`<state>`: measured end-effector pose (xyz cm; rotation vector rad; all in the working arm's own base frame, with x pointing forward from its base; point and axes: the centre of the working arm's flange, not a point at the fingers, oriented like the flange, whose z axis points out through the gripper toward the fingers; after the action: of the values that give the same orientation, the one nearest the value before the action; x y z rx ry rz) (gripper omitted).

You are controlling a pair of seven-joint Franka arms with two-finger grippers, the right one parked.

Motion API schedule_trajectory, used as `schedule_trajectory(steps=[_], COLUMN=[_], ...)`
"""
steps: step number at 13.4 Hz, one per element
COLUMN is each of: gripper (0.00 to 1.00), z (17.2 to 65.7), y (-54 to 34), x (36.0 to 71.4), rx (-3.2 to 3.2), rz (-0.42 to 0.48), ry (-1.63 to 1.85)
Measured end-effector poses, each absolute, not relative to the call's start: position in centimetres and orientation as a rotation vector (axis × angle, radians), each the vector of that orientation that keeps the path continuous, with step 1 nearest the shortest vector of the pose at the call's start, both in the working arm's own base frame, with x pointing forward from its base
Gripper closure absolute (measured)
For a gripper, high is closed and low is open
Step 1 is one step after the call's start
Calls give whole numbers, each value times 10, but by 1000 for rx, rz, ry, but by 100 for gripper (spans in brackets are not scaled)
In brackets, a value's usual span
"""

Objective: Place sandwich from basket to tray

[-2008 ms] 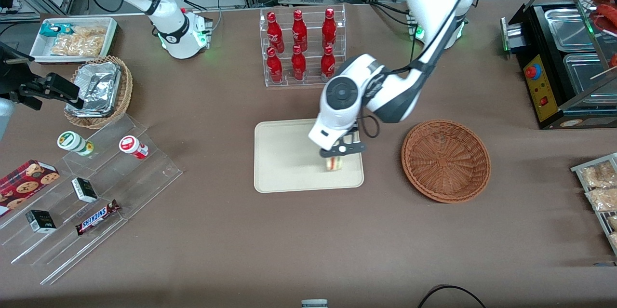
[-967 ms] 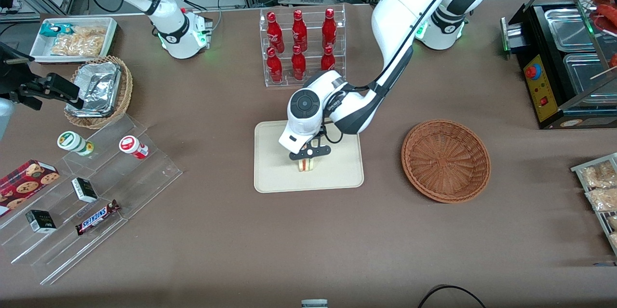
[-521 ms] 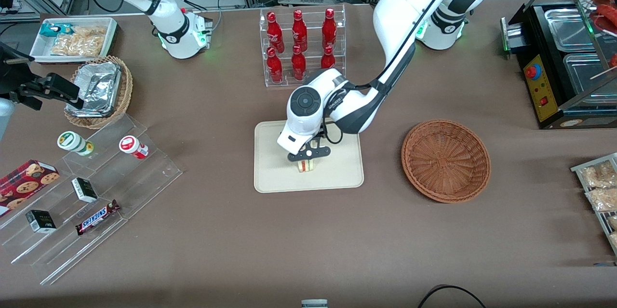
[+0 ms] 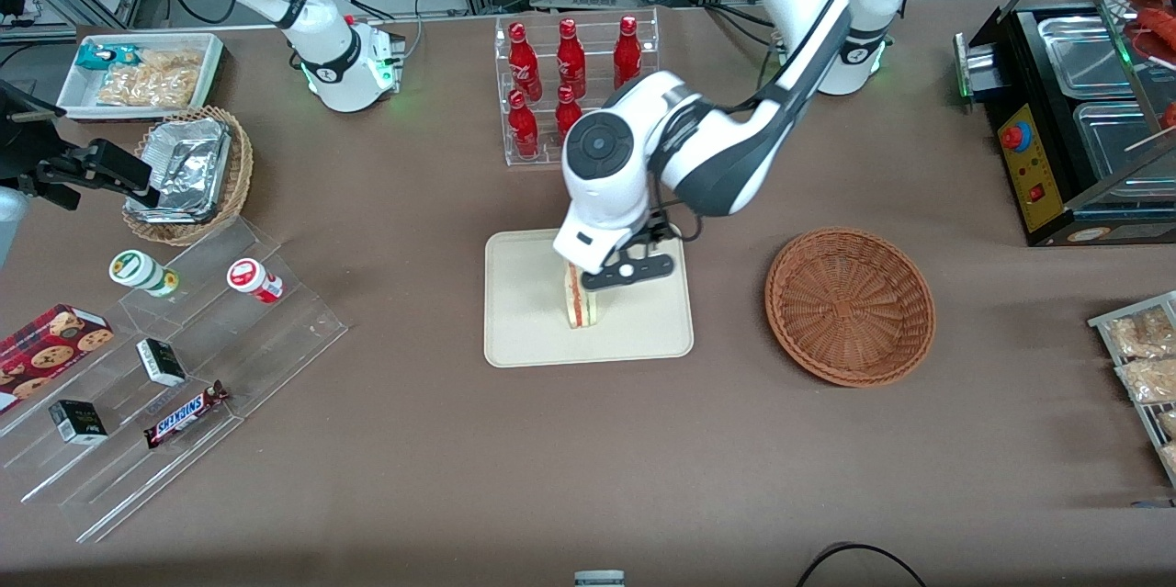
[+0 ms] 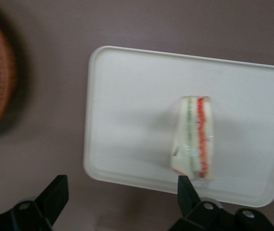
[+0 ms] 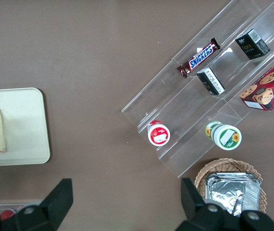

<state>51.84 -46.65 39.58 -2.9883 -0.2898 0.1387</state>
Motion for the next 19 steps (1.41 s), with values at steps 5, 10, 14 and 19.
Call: schedule_trajectory(steps=[5,10,14,19], gripper=[0,0,0,0], z=[416,424,447,494], y=[-405,-326,-247,-148], x=[534,542,548,537], rx=[-2906,-2895,-2909,-2984], rz=[183,218,240,361], ry=[-393,-330,-254,-101])
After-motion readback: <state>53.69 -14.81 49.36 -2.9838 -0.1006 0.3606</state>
